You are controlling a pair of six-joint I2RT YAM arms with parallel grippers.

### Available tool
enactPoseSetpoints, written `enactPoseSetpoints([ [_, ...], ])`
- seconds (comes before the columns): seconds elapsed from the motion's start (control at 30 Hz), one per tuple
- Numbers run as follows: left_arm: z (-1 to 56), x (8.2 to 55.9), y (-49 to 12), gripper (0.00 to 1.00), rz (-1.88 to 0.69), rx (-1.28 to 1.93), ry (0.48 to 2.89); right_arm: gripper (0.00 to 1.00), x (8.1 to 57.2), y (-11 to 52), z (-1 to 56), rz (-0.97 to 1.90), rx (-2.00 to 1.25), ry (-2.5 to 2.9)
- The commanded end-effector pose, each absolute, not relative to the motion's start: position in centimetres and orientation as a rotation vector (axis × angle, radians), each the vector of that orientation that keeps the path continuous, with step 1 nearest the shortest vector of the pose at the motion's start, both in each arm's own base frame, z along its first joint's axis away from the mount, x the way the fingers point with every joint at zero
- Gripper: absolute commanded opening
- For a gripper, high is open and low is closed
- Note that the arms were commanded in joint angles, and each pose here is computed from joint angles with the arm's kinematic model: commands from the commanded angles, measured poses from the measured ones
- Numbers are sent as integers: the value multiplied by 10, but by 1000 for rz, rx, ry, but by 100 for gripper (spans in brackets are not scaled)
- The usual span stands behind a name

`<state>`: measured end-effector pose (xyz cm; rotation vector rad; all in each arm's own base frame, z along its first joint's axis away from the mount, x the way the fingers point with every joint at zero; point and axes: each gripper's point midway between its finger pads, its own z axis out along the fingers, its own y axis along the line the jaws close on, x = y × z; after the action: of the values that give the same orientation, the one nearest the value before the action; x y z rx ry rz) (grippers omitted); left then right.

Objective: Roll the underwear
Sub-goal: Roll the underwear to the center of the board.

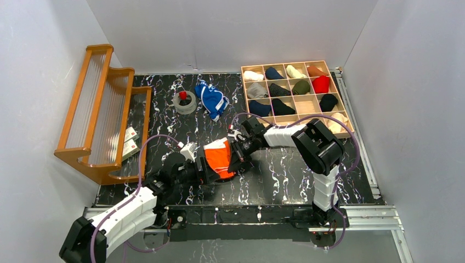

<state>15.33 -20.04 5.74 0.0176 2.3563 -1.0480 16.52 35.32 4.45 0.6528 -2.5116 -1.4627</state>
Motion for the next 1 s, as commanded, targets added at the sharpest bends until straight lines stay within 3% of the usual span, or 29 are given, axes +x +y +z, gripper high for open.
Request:
enactPoseSetpoints([
  [0.0,54,158,-198,77,-1003,19,2349,1,162,350,50,-1401,659,-2495],
  [0.2,56,167,-196,74,-987,-16,2293,1,161,350,45,-1386,646,-2474],
  [0.43,42,169,-202,64,-1016,-45,2312,1,163,351,40,-1373,639,-2485],
  [0.97,37,170,-202,59,-992,-32,2327,2,164,354,43,-1389,634,-2470],
])
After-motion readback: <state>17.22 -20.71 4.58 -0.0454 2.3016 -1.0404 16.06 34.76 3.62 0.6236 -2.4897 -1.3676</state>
